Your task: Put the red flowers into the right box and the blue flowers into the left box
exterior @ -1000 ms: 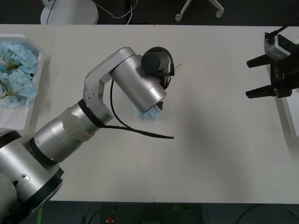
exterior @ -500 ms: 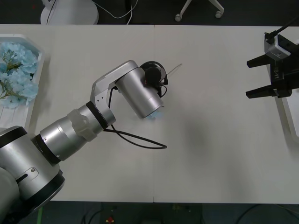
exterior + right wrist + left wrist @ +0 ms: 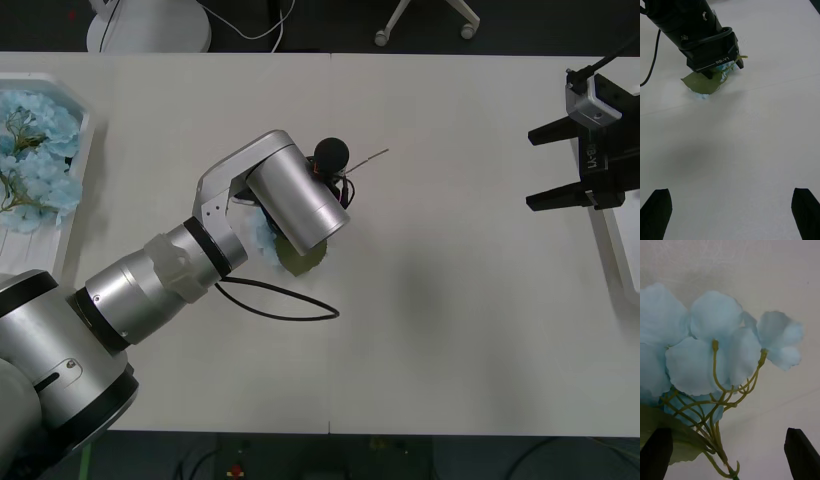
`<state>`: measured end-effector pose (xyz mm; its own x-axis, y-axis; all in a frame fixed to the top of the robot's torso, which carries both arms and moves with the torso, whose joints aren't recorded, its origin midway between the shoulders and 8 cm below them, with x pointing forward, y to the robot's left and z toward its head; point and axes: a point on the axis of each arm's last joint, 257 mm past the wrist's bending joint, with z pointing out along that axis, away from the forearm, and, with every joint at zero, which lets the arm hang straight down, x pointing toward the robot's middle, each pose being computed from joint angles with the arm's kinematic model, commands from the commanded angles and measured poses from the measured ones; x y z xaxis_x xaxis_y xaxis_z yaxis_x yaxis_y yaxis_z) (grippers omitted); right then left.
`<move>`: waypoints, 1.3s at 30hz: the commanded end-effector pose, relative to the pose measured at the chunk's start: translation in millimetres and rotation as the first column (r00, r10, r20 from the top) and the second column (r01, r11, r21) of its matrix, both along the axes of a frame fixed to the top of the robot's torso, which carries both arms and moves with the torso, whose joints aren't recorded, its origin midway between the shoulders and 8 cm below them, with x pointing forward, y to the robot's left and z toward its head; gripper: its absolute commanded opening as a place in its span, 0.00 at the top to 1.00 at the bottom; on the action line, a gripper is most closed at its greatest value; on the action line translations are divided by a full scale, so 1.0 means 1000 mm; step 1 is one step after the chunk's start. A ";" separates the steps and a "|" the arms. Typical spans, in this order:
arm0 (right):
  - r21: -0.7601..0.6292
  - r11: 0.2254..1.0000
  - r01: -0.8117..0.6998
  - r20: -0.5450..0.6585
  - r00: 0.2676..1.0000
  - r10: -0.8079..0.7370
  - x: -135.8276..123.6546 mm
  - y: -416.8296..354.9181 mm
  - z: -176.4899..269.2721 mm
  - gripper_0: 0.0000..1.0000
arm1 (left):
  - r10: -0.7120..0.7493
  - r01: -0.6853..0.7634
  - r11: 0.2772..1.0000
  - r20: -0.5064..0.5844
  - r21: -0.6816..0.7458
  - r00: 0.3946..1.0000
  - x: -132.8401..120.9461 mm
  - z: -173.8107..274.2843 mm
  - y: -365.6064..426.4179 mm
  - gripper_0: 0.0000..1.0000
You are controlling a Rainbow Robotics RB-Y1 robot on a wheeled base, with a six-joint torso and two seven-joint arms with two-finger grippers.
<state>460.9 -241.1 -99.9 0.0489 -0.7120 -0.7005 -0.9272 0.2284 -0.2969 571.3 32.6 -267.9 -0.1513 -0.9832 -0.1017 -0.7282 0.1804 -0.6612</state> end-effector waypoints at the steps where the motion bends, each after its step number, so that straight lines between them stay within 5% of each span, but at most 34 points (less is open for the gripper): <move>1: 0.010 1.000 -0.017 0.028 0.999 0.017 0.002 0.011 0.016 0.08 | -0.019 0.018 0.999 0.023 0.028 1.000 0.007 0.017 0.000 0.75; 3: 0.010 1.000 -0.017 0.028 0.999 0.017 0.002 0.011 0.016 0.08 | -0.019 0.018 0.999 0.016 0.041 1.000 0.006 0.016 0.003 1.00; 21: 0.010 1.000 -0.017 0.028 0.999 0.017 0.002 0.011 0.016 0.08 | -0.047 0.047 0.999 0.002 0.022 0.999 0.007 0.022 0.004 1.00; 23: 0.010 1.000 -0.017 0.028 0.999 0.017 0.002 0.011 0.016 0.08 | -0.030 0.030 0.999 -0.003 -0.012 1.000 0.009 0.032 0.006 0.86; 24: 0.010 1.000 -0.017 0.028 0.999 0.017 0.002 0.011 0.016 0.08 | -0.025 0.025 0.999 0.000 -0.030 1.000 0.010 0.039 0.006 0.56; 27: 0.010 1.000 -0.017 0.028 0.999 0.017 0.002 0.011 0.016 0.08 | -0.021 0.022 0.997 0.016 -0.074 1.000 0.013 0.054 0.005 0.10; 29: 0.010 1.000 -0.017 0.028 0.999 0.017 0.002 0.011 0.016 0.08 | -0.018 0.021 0.995 0.028 -0.099 0.999 0.015 0.063 0.003 0.00; 39: 0.010 1.000 -0.017 0.028 0.999 0.017 0.002 0.011 0.016 0.08 | -0.040 0.056 0.954 0.058 -0.293 0.998 0.027 0.060 -0.038 0.00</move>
